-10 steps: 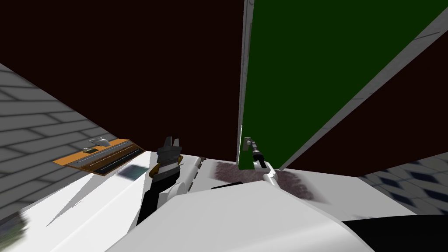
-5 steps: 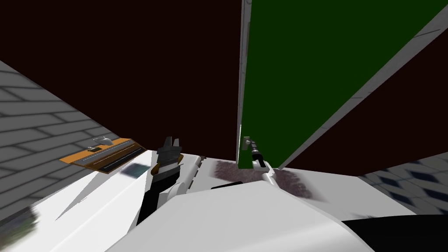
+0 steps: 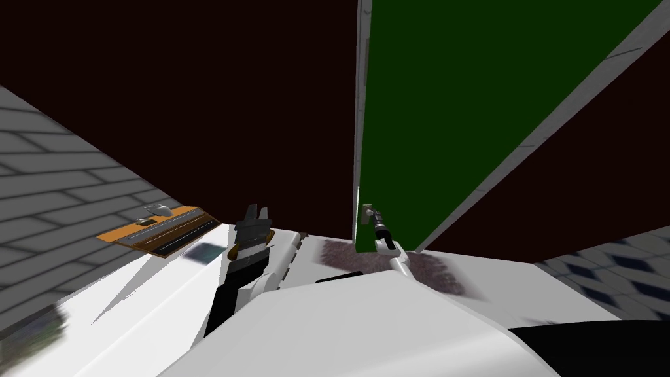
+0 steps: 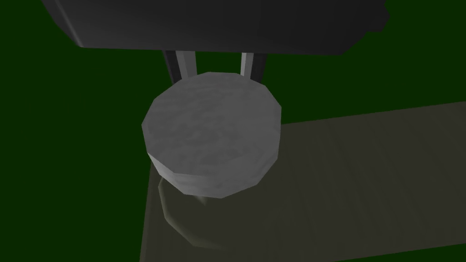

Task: Pull the door open

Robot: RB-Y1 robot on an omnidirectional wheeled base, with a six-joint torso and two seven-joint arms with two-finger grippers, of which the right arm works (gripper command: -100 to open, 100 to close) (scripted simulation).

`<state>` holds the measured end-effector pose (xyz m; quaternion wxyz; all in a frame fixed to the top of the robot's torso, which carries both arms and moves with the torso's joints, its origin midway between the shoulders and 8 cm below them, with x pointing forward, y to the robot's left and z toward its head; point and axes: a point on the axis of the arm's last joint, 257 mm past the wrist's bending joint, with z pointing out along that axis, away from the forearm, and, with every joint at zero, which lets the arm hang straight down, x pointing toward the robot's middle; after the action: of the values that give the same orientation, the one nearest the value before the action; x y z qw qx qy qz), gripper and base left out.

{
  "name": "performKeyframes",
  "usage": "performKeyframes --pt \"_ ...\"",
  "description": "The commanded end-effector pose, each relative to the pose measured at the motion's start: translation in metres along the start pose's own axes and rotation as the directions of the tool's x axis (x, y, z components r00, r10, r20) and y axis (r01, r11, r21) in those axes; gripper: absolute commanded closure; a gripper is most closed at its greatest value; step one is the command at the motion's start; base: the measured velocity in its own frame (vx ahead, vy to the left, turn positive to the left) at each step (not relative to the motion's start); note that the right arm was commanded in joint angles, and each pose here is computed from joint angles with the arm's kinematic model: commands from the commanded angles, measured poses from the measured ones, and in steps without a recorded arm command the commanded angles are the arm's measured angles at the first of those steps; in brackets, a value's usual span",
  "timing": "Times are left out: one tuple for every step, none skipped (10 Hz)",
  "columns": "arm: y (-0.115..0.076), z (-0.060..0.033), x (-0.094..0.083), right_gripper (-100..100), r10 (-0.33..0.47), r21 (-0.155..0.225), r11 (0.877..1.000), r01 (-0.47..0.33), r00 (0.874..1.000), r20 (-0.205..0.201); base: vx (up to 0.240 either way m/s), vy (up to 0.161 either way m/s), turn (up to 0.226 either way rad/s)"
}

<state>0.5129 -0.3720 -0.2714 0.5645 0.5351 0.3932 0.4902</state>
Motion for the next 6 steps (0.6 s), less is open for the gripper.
performKeyframes --pt "0.0103 0.004 0.0255 100 0.022 -0.027 0.999 -0.023 0.999 -0.036 0.0 0.0 0.0" --pt "0.0103 0.004 0.0255 100 0.022 -0.027 0.999 -0.023 0.999 -0.036 0.012 0.013 -0.01" --pt "0.0103 0.004 0.0255 100 0.022 -0.027 0.999 -0.023 0.999 -0.036 -0.006 0.001 0.003" --pt "0.0089 0.0064 0.0312 100 0.103 -0.021 0.994 -0.104 0.994 -0.038 -0.044 -0.017 0.018" --pt "0.0089 0.0064 0.0312 100 0.103 -0.021 0.994 -0.104 0.994 -0.038 -0.043 -0.029 0.003" --pt "0.0089 0.0064 0.0312 100 0.103 -0.021 0.994 -0.104 0.994 -0.038 -0.024 -0.007 0.005"
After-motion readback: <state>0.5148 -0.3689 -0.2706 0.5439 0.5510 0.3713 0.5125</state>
